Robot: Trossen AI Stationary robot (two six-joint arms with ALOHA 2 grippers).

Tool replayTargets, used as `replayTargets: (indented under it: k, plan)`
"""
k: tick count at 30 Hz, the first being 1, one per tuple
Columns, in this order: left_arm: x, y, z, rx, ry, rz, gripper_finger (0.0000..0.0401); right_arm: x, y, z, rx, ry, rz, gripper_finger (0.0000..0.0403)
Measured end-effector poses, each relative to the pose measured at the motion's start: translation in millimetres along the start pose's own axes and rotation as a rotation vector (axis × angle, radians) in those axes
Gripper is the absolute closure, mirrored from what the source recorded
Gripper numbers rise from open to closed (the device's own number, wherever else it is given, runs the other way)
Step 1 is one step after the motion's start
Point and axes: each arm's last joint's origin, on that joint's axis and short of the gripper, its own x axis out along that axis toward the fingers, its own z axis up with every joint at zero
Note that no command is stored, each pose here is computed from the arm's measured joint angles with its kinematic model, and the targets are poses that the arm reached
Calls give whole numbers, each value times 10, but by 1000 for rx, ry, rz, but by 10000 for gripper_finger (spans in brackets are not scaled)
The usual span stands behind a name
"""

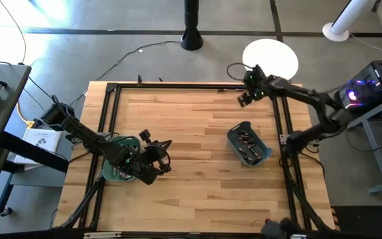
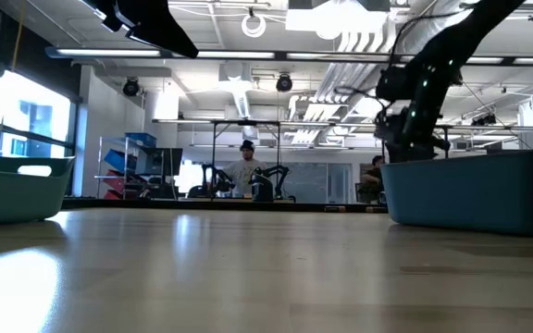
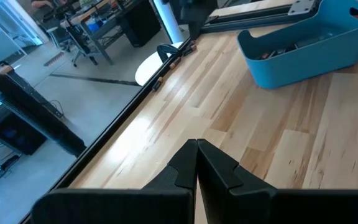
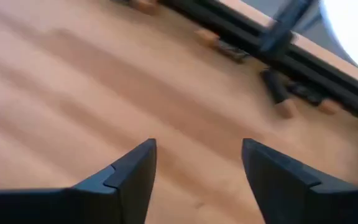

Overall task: Sort batteries
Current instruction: Put the black battery into the blue bin

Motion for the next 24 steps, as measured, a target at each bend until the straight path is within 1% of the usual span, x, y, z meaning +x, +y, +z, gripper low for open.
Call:
replayTargets:
  k: [3, 5, 11, 13, 16, 19, 22, 24]
  plan:
    - [0, 0, 0, 0, 0, 0, 398, 204, -177, 102, 19, 37, -66, 152]
    - [0, 0, 0, -3, 0, 0, 398, 334, -266, 137, 18, 76, -88, 148]
    - [0, 0, 0, -6, 0, 0, 398, 599, -396, 178, 9, 138, -114, 146]
    - [0, 0, 0, -6, 0, 0, 398, 655, -430, 189, -10, 135, -128, 146]
    - [0, 0, 0, -6, 0, 0, 398, 704, -478, 199, -4, 128, -135, 146]
    - [0, 0, 0, -6, 0, 0, 398, 746, -531, 185, 0, 142, -126, 147]
    - [0, 0, 0, -6, 0, 0, 398, 795, -570, 162, -13, 163, -65, 154]
    - [0, -1, 2, -8, -1, 0, 398, 819, -581, 157, -16, 167, -22, 166]
